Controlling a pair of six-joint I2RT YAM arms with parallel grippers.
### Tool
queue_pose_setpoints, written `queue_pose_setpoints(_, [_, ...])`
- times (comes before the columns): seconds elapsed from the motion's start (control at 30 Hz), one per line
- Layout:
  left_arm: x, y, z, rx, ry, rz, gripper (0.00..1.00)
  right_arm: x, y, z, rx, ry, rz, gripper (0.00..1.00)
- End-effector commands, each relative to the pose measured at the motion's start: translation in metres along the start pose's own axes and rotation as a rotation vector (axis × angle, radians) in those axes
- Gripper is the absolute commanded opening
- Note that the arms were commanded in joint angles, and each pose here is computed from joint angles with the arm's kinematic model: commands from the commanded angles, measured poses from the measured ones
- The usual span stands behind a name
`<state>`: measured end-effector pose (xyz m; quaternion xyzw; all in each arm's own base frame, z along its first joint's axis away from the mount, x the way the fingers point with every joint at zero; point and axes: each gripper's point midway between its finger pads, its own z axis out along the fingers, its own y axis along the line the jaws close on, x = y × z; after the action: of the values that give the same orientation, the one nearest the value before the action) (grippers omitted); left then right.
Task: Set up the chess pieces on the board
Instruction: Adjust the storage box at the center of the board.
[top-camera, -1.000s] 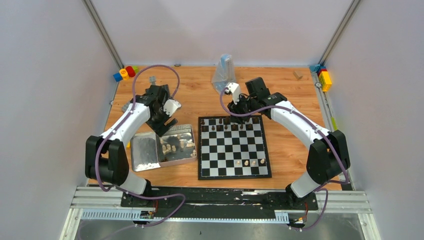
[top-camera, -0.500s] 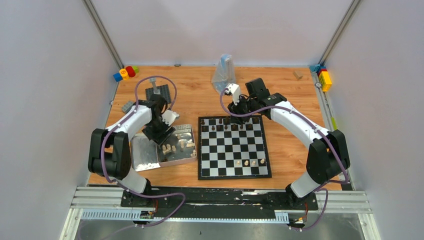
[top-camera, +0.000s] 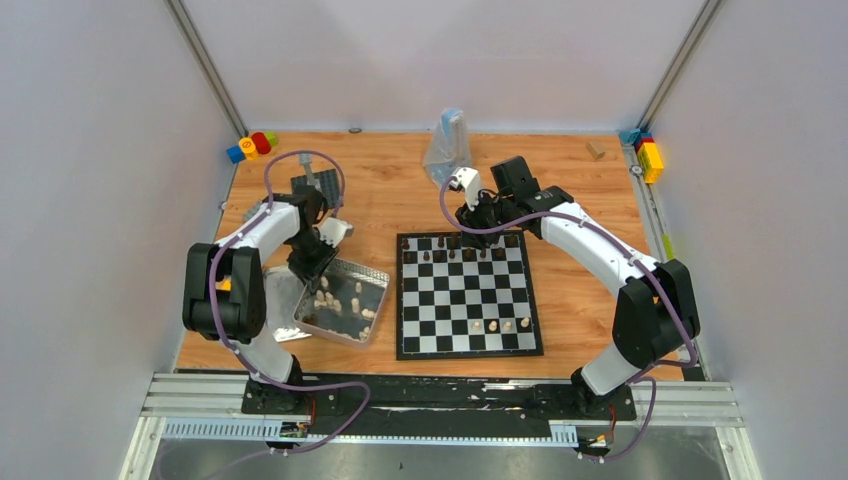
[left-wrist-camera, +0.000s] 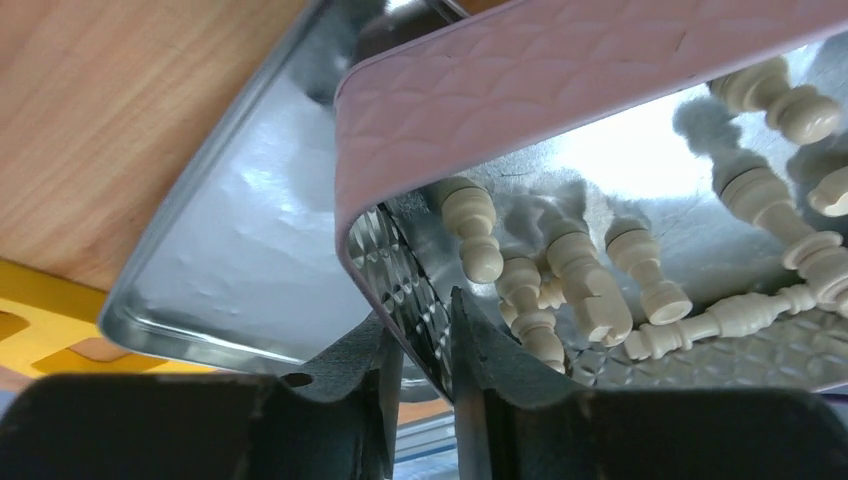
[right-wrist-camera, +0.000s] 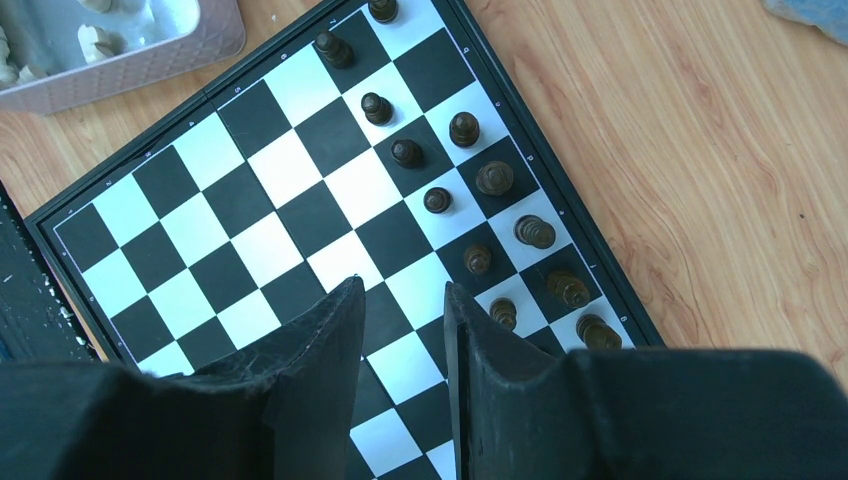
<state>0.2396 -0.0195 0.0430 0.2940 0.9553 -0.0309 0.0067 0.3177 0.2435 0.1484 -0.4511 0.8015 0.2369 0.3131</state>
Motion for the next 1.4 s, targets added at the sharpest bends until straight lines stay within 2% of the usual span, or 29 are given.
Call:
queue_pose_setpoints(0.0, [-0.015, 0.014, -0.016, -0.002, -0.044, 0.010, 0.27, -0.006, -0.002, 0.002, -0.005, -0.028, -0.014, 0.36])
queue_pose_setpoints(0.13, [-0.026, 0.021, -0.025, -0.003, -0.053, 0.053, 0.16, -0.006, -0.002, 0.002, -0.004, -0.029, -0.015, 0.36])
queue_pose_setpoints(0.23, [-0.036, 0.028, -0.036, -0.010, -0.062, 0.112, 0.02, -0.007, -0.002, 0.002, -0.005, -0.029, -0.016, 0.36])
queue_pose_setpoints(0.3, [-0.042, 0.032, -0.043, -0.011, -0.068, 0.164, 0.00, -0.006, -0.002, 0.002, -0.004, -0.027, -0.015, 0.36])
queue_pose_setpoints(0.6, [-0.070, 0.043, -0.059, -0.014, -0.034, 0.410, 0.00, -0.004, -0.004, 0.003, 0.002, -0.020, -0.018, 0.36])
queue_pose_setpoints(0.83, [-0.084, 0.031, -0.044, -0.063, 0.015, 0.656, 0.00, -0.001, -0.005, 0.005, 0.004, -0.011, -0.015, 0.36])
queue_pose_setpoints(0.93, [-0.090, 0.028, -0.037, -0.104, 0.047, 0.744, 0.03, 0.000, -0.006, 0.007, 0.002, -0.006, -0.013, 0.36])
queue_pose_setpoints(1.13, [-0.099, 0.019, -0.025, -0.150, 0.098, 0.852, 0.09, 0.001, -0.006, 0.007, 0.001, -0.003, -0.011, 0.36])
queue_pose_setpoints(1.37, [-0.107, 0.010, -0.019, -0.144, 0.098, 0.874, 0.15, 0.002, -0.006, 0.008, 0.001, 0.000, -0.010, 0.36])
